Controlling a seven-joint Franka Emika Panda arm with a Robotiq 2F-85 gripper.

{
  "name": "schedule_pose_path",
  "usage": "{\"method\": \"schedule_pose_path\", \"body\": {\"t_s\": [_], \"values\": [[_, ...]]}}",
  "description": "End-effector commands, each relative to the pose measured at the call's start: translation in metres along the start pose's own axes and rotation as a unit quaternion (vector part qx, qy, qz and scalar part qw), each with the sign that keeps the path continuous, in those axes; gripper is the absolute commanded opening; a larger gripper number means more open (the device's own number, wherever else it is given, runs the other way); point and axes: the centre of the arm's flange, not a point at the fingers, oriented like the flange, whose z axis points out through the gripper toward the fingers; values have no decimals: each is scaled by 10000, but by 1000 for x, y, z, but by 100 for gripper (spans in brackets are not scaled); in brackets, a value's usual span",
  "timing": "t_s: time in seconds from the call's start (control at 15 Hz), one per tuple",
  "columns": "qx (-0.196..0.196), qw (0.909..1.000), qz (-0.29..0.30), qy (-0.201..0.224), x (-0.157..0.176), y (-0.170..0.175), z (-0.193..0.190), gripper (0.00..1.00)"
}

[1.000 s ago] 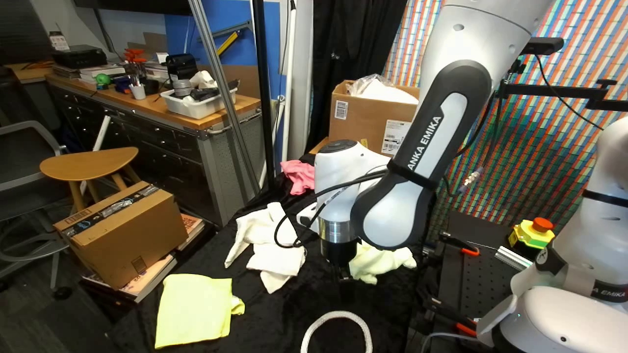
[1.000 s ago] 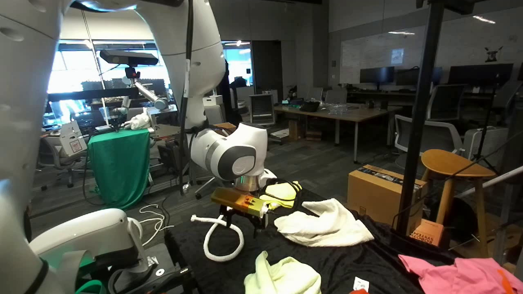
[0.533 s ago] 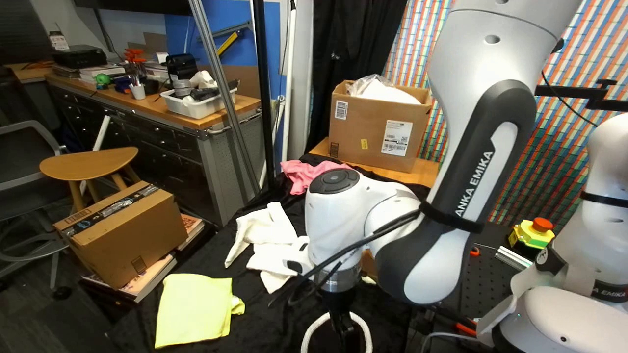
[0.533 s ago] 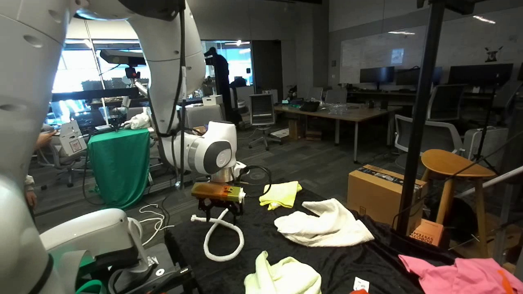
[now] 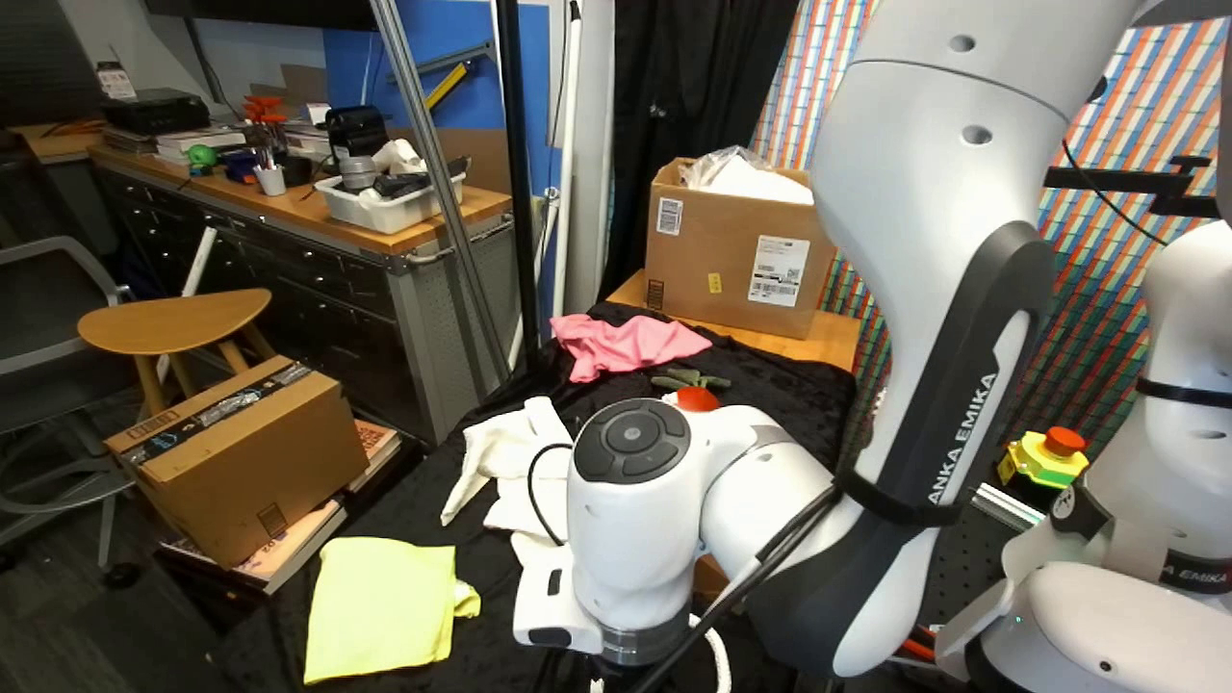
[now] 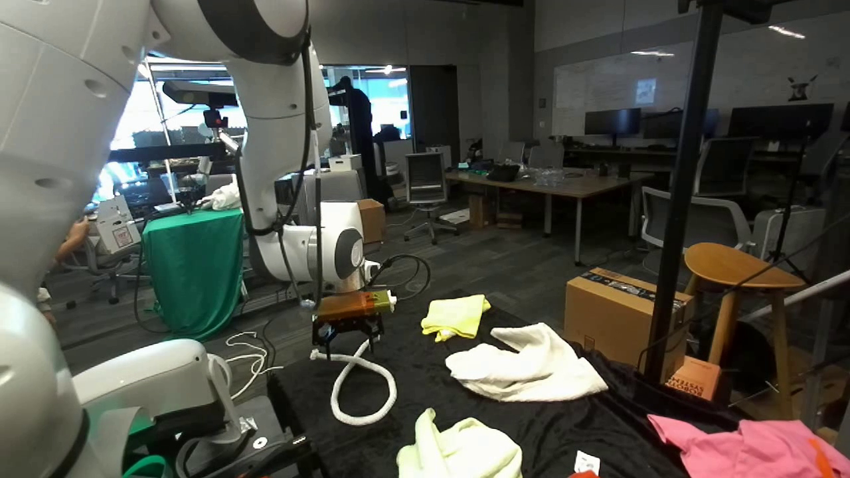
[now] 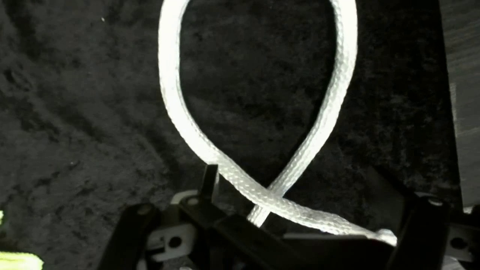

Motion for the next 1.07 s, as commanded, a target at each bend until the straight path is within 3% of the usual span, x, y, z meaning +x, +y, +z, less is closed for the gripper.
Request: {"method": "schedule_pose_path", "body": {"t_s": [0.0,0.27,0.6,0.8,1.0], "values": [[-59,9949,-1003,-72,8,15,14,100],[-87,9783,-2061,-175,-3,20,27,100],[-147,9429,-3317,-254,-13,16,35,100],[-266,9247,-3791,-244,-7,6,34,100],[-328,9144,-4028,-225,6,-6,33,100]]}}
